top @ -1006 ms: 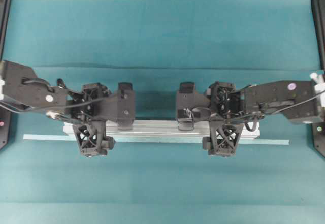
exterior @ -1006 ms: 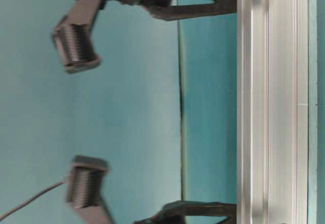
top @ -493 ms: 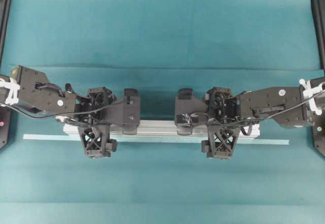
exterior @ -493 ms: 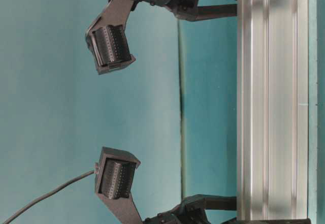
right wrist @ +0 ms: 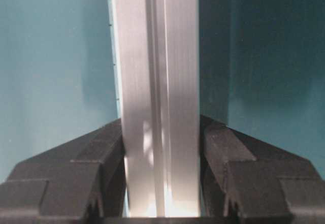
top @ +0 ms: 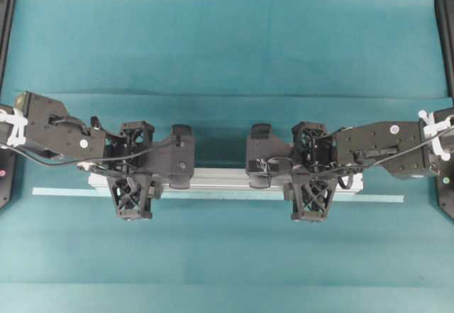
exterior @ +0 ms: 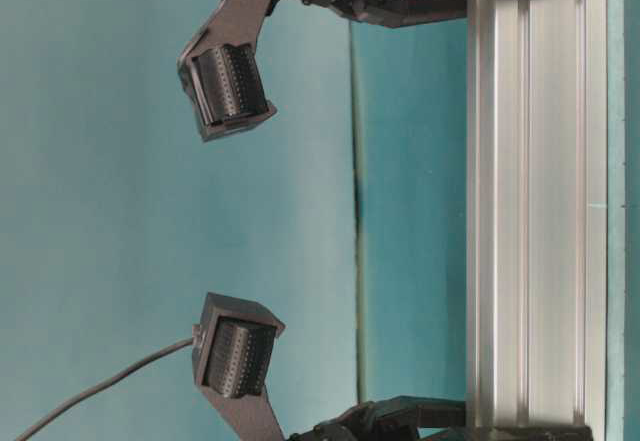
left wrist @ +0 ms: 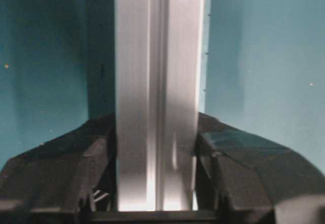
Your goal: Lift the metal rail with both hands.
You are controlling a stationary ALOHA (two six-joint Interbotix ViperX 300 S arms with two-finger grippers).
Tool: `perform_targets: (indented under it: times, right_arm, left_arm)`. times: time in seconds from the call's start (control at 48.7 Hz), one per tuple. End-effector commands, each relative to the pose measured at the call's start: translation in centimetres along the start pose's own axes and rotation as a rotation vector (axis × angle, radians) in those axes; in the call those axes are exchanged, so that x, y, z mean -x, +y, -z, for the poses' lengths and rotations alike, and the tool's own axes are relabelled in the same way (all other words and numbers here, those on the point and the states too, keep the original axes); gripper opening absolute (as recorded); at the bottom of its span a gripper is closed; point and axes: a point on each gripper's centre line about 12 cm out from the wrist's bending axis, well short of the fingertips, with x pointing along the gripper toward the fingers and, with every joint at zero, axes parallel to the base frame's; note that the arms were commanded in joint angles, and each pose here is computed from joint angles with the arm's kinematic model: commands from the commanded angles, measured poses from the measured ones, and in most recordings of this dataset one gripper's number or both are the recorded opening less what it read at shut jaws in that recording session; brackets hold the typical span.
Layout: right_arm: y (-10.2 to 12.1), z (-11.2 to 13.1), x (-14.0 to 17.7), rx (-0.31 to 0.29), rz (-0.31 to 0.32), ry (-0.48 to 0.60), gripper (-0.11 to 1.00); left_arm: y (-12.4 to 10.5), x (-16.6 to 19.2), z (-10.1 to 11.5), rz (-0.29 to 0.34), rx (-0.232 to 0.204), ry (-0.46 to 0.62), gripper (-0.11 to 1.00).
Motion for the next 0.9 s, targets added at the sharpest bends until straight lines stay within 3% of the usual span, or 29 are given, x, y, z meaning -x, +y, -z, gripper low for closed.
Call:
perform_targets:
  times: [0.0,0.513,0.883]
  right_arm:
    - [0.2,0.0,-0.2,-0.001,-0.003,0.005,0.39]
    - [0.0,-0.1,-0.1,-0.004,-0.002,0.002,0.39]
    - [-0.2,-0.7,3.0,-0.013,-0.003,0.009,0.39]
  left_arm:
    - [-0.1,0.5,-0.5,0.001,0.001,-0.02,0.36]
    - [0.0,0.5,-0.5,0.0,0.013,-0.018,0.36]
    - [0.0,3.6,-1.5,-0.001,0.012,-0.055,0.36]
